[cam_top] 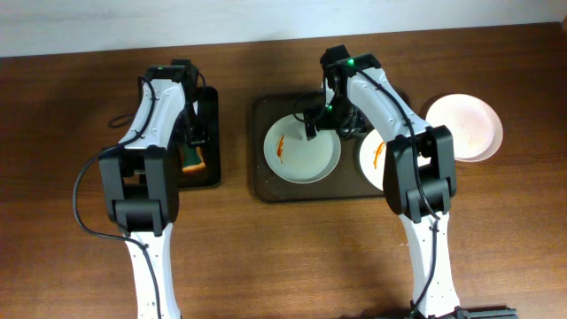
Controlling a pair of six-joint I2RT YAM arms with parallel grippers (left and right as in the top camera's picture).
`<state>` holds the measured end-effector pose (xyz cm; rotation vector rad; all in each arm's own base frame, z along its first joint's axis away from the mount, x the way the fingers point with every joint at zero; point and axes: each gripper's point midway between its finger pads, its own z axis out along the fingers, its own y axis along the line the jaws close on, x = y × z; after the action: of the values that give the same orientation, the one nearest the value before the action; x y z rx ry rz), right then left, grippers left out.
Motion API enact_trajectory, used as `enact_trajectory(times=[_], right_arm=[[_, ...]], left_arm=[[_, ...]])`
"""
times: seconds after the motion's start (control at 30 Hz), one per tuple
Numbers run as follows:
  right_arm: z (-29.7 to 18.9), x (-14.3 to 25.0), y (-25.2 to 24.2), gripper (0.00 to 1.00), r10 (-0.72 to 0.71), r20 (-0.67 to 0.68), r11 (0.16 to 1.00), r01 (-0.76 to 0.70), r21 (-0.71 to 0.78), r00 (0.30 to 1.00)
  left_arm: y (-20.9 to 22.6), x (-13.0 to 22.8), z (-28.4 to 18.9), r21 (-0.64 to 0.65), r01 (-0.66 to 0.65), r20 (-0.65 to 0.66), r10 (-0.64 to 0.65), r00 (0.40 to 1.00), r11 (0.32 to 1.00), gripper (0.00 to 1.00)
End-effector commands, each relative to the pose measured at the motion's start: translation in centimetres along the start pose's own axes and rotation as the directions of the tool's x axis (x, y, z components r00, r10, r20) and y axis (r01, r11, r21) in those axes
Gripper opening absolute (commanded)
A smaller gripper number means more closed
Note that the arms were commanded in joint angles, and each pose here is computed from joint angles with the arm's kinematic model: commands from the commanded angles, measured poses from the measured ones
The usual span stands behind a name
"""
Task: Clean dirty plates on tray and stack at the side
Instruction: 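Grasp the sponge in the black tray with the left gripper, then lift the sponge with the left gripper out of the black tray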
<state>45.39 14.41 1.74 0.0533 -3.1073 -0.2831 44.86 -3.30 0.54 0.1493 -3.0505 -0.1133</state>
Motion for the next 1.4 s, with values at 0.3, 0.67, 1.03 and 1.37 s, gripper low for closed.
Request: enact_trajectory(times=[0.3,0.67,1.03,1.37], right_arm=[[0.8,0.1,-0.2,0.98,0.002,-0.012,1.000,-0.002,0.016,1.000],[0.8,0.0,-0.1,0.98,0.001,-0.006,1.000,-0.001,0.014,1.000],[0.8,0.0,-0.1,0.98,0.001,-0.005,1.000,-0.001,0.015,1.000],[0.8,-0.1,-0.1,0.98,0.001,-0.005,1.000,-0.001,0.014,1.000]], left_arm=[[0.4,-3.0,0.7,0.005,-0.012,0.106,0.011,0.994,1.000,0.77],[1.0,0.3,0.5,0.095,-0.048,-0.079,0.056,0.995,0.994,0.71],[1.0,-1.1,-3.2,0.115,-0.056,-0.012,0.058,0.998,0.992,0.00],[0.8,-7.7,-9.8,0.165,-0.005,0.275,-0.041,0.960,0.986,0.00]])
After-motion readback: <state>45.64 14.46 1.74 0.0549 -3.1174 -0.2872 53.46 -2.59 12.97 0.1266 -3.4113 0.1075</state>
